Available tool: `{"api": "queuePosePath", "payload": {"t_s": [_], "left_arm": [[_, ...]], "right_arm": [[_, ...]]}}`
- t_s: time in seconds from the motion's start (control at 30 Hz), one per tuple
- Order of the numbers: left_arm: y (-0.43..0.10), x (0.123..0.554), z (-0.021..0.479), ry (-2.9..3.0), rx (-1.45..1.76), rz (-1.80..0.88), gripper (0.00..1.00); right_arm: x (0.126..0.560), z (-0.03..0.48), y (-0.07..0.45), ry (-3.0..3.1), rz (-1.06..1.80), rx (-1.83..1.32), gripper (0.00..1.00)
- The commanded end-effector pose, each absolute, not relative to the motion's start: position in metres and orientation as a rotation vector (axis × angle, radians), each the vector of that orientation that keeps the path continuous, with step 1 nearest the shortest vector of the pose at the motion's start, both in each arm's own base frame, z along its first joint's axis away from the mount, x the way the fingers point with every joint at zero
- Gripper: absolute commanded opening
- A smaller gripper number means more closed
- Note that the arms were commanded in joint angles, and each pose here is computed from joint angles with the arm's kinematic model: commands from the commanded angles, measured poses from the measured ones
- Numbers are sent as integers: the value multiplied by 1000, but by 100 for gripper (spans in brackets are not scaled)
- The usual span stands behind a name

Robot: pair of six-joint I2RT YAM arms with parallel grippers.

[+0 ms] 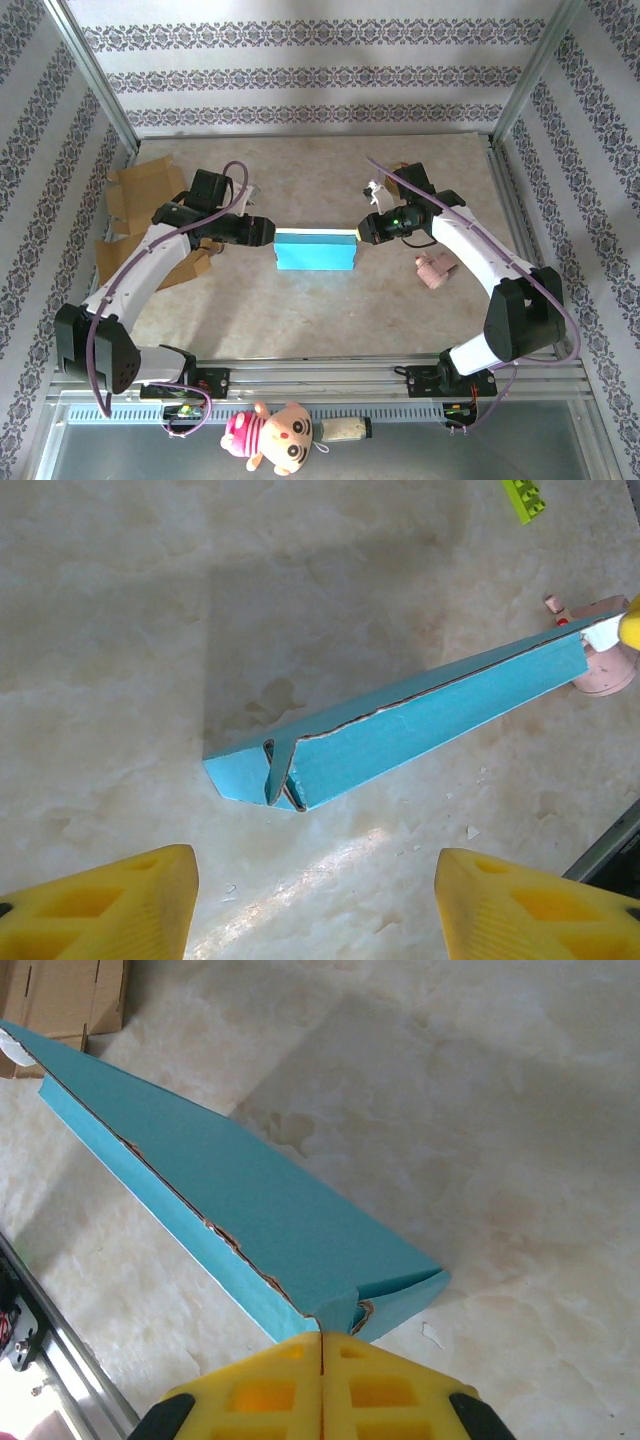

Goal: Fold the paper box

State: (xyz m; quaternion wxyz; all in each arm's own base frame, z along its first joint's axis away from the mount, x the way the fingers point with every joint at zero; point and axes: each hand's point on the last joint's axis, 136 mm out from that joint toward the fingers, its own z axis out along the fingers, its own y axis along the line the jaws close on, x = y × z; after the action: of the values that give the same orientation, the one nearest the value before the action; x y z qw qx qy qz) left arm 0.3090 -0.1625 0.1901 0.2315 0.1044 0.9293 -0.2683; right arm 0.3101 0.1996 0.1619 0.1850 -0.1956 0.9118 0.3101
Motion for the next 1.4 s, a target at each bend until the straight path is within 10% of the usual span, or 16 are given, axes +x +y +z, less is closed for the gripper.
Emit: {"api": "queuePosePath", "payload": {"t_s": [0.0, 0.8, 1.37], "left_arm": [[-162, 313, 190, 2557, 306, -742, 60], [-169, 340, 165, 2580, 290, -733, 22], [-169, 342, 168, 2577, 273, -740, 13]], "right_arm": [[305, 164, 201, 2551, 854, -601, 7], [302, 164, 202, 2553, 843, -618, 8], [302, 163, 202, 2560, 840, -620, 8]]}}
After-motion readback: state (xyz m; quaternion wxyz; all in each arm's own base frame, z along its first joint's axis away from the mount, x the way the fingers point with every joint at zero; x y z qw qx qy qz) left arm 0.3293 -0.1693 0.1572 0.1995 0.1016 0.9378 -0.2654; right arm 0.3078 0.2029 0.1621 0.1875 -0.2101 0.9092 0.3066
